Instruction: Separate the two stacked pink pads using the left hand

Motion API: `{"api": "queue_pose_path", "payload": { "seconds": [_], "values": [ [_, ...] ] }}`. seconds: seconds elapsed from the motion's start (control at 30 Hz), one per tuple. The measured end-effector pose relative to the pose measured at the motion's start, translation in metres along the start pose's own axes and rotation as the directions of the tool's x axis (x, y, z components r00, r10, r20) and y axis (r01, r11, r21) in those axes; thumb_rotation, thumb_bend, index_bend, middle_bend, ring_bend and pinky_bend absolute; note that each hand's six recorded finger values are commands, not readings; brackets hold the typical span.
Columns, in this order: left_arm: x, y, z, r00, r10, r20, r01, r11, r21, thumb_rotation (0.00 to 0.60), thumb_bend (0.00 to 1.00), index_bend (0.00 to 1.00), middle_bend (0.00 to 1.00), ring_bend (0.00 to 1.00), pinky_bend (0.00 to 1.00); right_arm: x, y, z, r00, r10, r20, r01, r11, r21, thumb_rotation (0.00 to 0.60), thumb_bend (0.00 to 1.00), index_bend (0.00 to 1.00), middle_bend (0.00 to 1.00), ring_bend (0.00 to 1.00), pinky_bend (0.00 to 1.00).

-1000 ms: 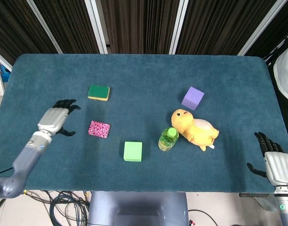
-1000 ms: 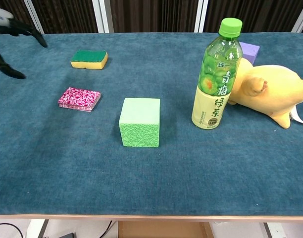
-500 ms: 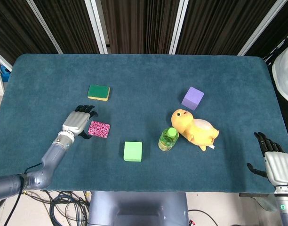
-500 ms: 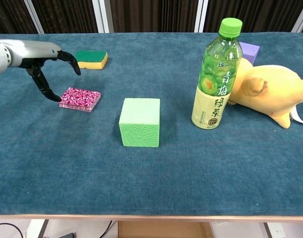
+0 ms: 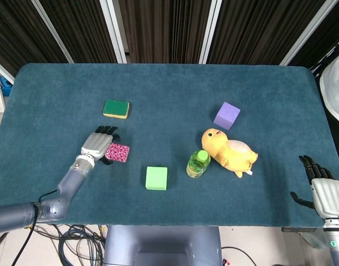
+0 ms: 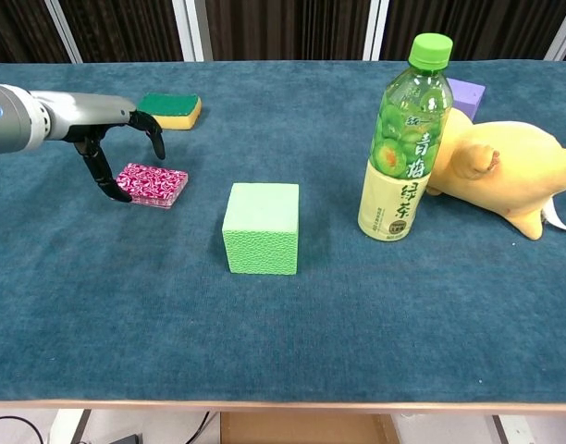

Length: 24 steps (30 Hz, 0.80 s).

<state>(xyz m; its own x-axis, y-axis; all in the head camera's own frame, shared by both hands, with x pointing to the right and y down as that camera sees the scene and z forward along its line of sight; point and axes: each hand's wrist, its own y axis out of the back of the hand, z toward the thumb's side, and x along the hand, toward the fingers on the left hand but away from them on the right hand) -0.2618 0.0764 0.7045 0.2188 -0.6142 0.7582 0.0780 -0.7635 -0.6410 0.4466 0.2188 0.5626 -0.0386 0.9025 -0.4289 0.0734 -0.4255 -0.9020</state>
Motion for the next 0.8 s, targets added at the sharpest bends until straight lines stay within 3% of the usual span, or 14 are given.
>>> {"api": "queue_pose_path", "payload": {
  "seconds": [0.8],
  "values": [
    [0.0066, -0.0073, 0.0044, 1.000, -0.024, -0.018, 0.024, 1.000, 0.007, 0.600, 0.19, 0.42, 0.13, 0.00, 0.00, -0.0005, 0.0011, -0.0022, 1.000, 0.000, 0.002, 0.000, 1.000, -0.005, 0.600, 0.20, 0.05, 0.08, 0.15, 0.22]
  ]
}}
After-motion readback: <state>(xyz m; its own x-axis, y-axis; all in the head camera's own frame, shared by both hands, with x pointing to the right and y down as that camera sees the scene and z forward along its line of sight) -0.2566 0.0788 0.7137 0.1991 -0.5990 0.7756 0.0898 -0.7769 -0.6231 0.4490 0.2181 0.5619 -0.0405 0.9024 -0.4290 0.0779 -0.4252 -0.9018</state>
